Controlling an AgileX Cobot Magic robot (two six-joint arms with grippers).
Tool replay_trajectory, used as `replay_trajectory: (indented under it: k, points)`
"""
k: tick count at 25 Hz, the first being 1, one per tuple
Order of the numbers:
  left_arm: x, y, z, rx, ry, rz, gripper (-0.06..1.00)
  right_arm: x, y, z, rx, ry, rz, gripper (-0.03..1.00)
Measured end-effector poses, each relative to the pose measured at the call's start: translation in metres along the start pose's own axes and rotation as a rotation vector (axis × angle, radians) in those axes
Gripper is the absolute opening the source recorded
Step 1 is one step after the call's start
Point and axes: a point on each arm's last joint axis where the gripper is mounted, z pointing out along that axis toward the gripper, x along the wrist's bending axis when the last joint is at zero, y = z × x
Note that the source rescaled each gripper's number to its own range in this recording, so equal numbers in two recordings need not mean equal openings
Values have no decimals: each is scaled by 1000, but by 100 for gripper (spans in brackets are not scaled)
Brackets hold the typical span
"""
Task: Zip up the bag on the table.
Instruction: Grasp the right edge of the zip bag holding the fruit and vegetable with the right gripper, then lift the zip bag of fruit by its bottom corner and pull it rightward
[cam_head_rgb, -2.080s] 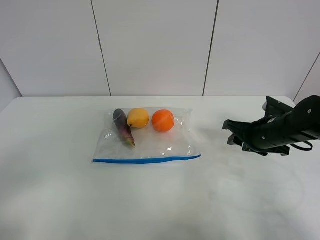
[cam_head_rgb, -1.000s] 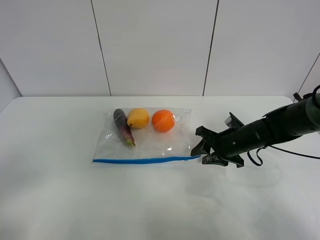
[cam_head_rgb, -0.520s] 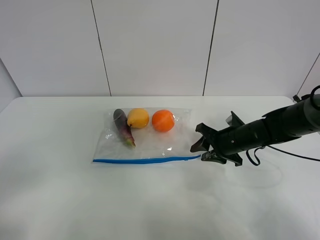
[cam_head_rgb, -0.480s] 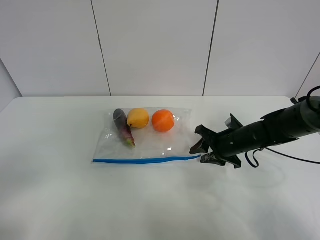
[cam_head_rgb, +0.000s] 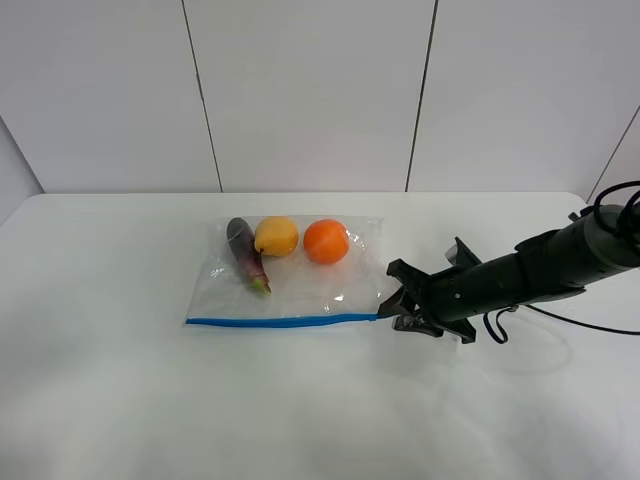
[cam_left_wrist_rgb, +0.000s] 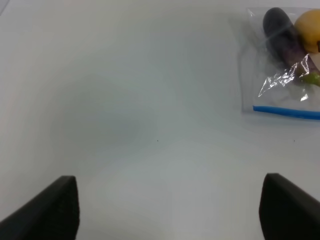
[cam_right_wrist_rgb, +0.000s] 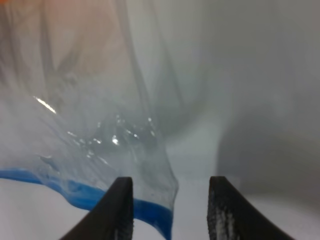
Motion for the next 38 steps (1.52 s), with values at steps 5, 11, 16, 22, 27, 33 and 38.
replay_trajectory:
  k: [5,11,16,22,27,33,38]
  points:
    - [0,0,0,0,0,0,100,-1,2,0,-18,-11,6,29]
    - [0,0,0,0,0,0,100,-1,3,0,-31,-7,26,1]
    - [0,0,0,0,0,0,100,1,4,0,-36,15,15,0]
    - [0,0,0,0,-1,0,100,21,12,-2,-25,144,-13,0]
    - [0,0,0,0,-1,0,100,39,22,-6,-25,255,-31,0]
    - [0,0,0,0,-1,0,100,52,31,-11,-45,300,-63,0]
    - [0,0,0,0,-1,0,100,63,34,-22,-74,327,-88,0]
